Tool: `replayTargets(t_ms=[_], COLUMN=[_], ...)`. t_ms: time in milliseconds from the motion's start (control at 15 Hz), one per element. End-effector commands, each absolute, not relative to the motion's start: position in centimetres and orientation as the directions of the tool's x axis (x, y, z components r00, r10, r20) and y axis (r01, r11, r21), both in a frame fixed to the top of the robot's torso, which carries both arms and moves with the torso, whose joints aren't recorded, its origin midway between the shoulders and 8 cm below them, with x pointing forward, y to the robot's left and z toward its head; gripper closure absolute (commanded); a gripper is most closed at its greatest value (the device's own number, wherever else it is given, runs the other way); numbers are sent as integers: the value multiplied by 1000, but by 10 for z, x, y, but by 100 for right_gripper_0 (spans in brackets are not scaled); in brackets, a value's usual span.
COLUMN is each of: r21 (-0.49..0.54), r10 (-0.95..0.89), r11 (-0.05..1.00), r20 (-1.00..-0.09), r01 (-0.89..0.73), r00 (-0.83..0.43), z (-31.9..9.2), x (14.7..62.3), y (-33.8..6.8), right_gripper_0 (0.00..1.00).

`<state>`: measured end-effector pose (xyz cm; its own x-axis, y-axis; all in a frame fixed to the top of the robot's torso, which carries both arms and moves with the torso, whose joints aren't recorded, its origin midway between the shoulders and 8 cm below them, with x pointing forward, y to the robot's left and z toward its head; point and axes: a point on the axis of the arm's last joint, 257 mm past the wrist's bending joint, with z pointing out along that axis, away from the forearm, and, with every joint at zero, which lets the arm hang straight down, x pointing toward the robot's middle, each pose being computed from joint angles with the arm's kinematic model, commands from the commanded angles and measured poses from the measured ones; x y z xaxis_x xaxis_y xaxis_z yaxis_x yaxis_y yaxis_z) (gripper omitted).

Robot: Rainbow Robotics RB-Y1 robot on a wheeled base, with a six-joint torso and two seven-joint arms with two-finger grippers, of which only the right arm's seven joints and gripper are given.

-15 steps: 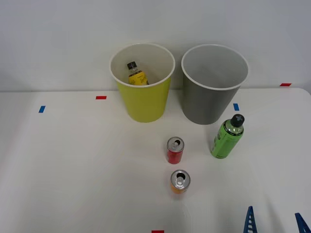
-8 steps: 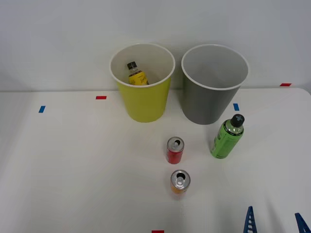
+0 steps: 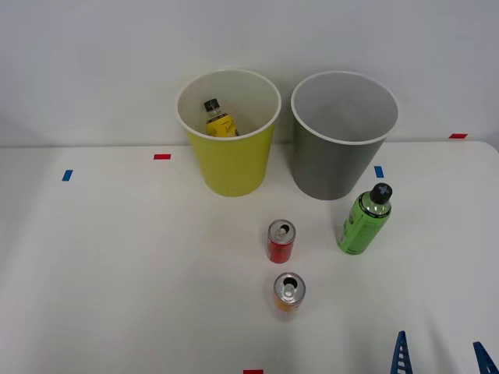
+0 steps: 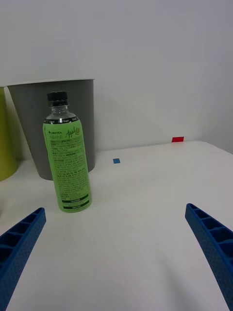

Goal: Put cans in the gray bin, plastic bottles in the light green bin

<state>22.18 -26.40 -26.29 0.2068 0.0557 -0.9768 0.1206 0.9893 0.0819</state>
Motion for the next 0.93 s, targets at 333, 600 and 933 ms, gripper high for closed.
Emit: replayTargets(t_ms=[333, 600, 933], r21=[82, 82, 82], r10=[56, 56, 56], r11=[989, 989, 989], r20=[-977, -977, -977], r01=[121, 121, 121], r00=[207, 207, 207], z=[-263, -263, -263], x=[222, 222, 222], y=[-264, -264, -264], right_gripper_0=[0, 0, 0])
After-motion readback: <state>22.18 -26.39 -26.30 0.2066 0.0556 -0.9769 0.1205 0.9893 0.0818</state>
